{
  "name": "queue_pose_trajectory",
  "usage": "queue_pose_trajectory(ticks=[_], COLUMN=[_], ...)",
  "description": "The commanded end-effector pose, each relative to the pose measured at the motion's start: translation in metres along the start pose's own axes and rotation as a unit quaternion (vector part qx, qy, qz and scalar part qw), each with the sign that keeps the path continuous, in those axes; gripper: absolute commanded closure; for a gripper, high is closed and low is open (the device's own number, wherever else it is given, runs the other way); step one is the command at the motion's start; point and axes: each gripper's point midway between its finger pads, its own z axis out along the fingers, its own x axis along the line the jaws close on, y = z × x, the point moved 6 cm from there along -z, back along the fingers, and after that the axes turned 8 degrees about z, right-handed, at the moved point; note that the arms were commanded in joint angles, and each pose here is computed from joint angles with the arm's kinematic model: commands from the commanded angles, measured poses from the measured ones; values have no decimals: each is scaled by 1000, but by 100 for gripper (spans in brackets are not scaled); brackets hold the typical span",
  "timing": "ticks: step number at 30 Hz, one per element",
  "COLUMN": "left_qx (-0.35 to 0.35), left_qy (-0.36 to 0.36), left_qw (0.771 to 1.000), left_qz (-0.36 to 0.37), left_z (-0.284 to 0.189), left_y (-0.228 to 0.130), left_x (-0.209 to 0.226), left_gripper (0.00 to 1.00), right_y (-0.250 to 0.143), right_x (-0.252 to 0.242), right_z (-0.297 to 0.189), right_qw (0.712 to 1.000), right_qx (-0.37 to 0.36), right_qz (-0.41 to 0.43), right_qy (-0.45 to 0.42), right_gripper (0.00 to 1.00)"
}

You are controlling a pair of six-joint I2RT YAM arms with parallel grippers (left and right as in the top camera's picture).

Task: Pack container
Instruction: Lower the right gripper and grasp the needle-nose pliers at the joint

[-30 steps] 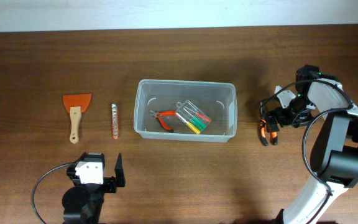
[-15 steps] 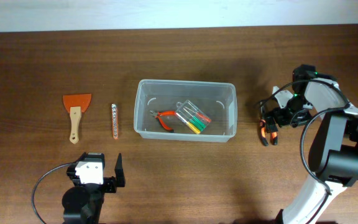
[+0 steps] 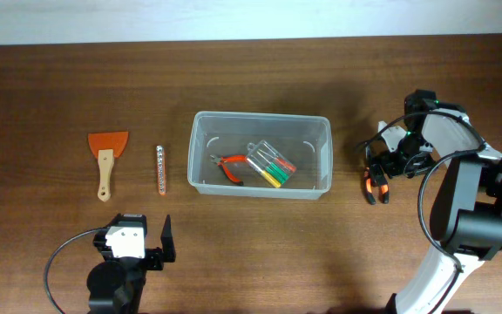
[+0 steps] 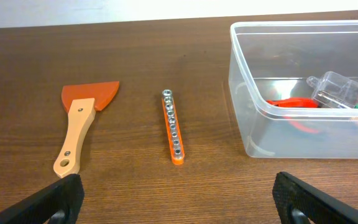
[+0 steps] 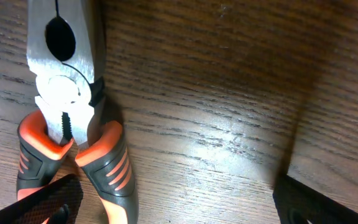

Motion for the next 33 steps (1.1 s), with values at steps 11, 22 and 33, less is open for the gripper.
queue_pose_trajectory(ticks=[11, 22, 33], left_qx=[-2, -2, -2], left_qy=[-8, -8, -8], left_qw=[1000, 1000, 1000], left_qz=[-1, -1, -1], left_z=[1, 1, 1], left_y=[-1, -1, -1], left_x=[-2, -2, -2], left_gripper=[1, 1, 1], right_y=[-4, -4, -3], right_x=[5, 5, 5], right_z=[26, 26, 26], right_qw=[999, 999, 999], right_qx=[38, 37, 37], right_qz=[4, 4, 7], right_qy=[13, 13, 15], right_gripper=[4, 14, 24])
